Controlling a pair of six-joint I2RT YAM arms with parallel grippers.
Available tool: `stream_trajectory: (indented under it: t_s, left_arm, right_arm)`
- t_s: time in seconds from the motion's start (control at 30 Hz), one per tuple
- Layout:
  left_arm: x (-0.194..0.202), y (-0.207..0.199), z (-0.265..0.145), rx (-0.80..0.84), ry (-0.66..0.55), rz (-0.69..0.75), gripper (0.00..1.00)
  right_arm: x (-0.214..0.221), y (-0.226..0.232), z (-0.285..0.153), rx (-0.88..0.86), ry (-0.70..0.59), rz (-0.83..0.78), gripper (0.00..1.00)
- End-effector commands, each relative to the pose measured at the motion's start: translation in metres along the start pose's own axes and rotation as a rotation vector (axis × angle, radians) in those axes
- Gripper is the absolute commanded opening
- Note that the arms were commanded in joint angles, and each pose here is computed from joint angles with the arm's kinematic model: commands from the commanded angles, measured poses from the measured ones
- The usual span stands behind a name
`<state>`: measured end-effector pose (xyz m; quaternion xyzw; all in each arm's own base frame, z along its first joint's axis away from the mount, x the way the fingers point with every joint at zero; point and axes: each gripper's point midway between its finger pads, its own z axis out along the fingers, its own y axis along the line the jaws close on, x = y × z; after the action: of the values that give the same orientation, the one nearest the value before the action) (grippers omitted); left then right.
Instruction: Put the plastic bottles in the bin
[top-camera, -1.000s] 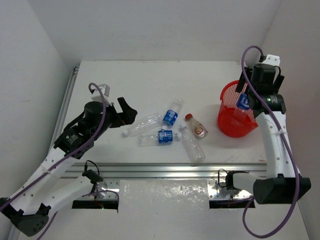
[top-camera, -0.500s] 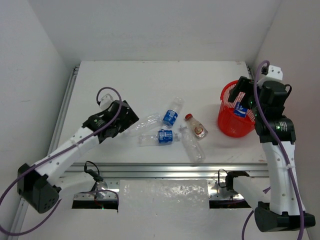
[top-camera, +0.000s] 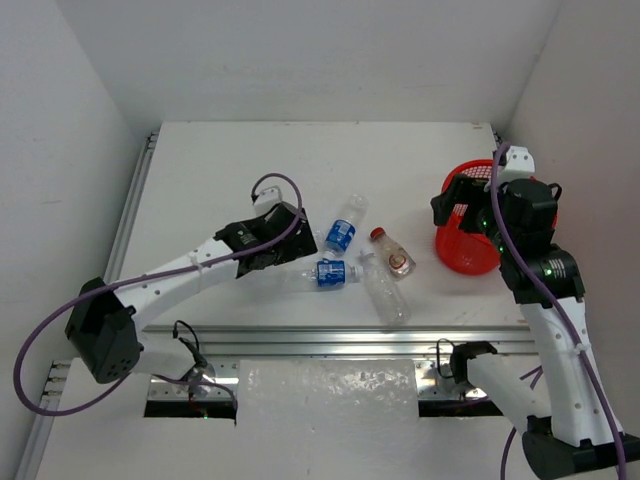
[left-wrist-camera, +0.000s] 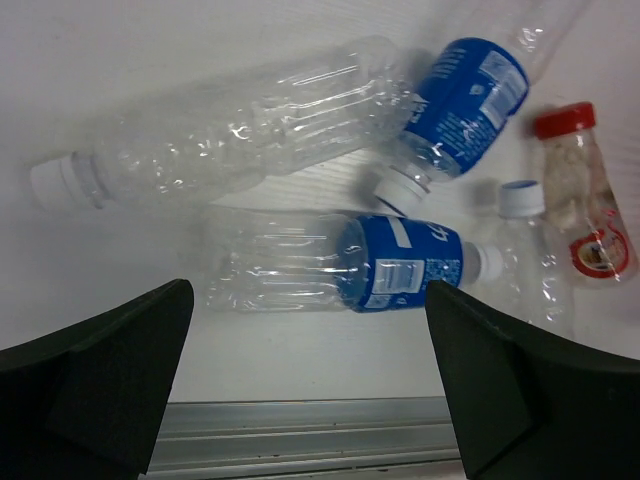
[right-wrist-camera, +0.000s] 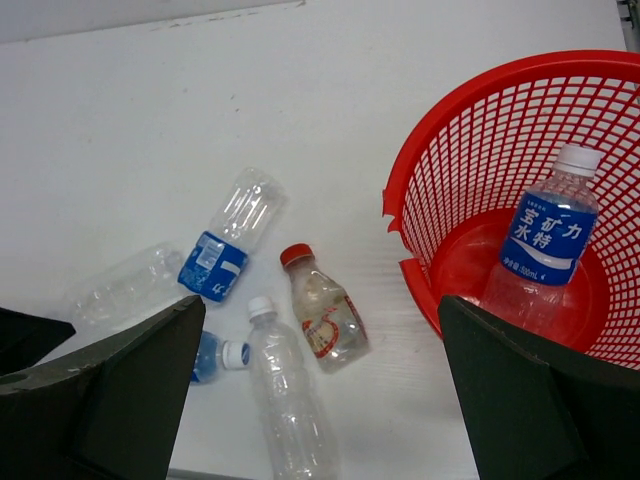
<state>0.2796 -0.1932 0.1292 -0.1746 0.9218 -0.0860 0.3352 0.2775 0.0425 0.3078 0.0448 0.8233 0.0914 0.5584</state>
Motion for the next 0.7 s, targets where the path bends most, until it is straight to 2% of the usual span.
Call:
stream_trajectory:
  t_s: [0.0,0.13,0.17,0.27,0.47,0.67]
  left_arm:
    - [-0.023,-0.015,-0.017,0.081,-0.092,0.077,0.99]
    - [0.000,0.000,-0.008,-0.036,-0.018,-0.101,0.99]
    - [0.004,0.001,-0.007,-0.067,-0.010,-0.224,0.99]
    - [0.022,0.009,-0.003,-0.162,0.011,-0.318,0.99]
    - [0.031,-0.020,0.011,-0.180,0.102,-0.331,0.98]
    - [0.047,-0.015,0.031,-0.242,0.117,-0.338,0.95]
  right_arm:
    - [-0.014,0.002,0.001,0.002,-0.046,-0.024,0.99]
    - [-0.006,0.002,0.007,0.000,-0.021,-0.018,0.99]
    - [-0.004,0.002,0.008,-0.002,-0.014,-0.017,0.99]
    - [0.001,0.005,0.011,-0.014,0.006,-0.018,0.99]
    - [-0.007,0.007,0.006,-0.024,-0.007,-0.031,0.99]
    - [-0.004,0.012,0.008,-0.053,-0.001,-0.034,0.99]
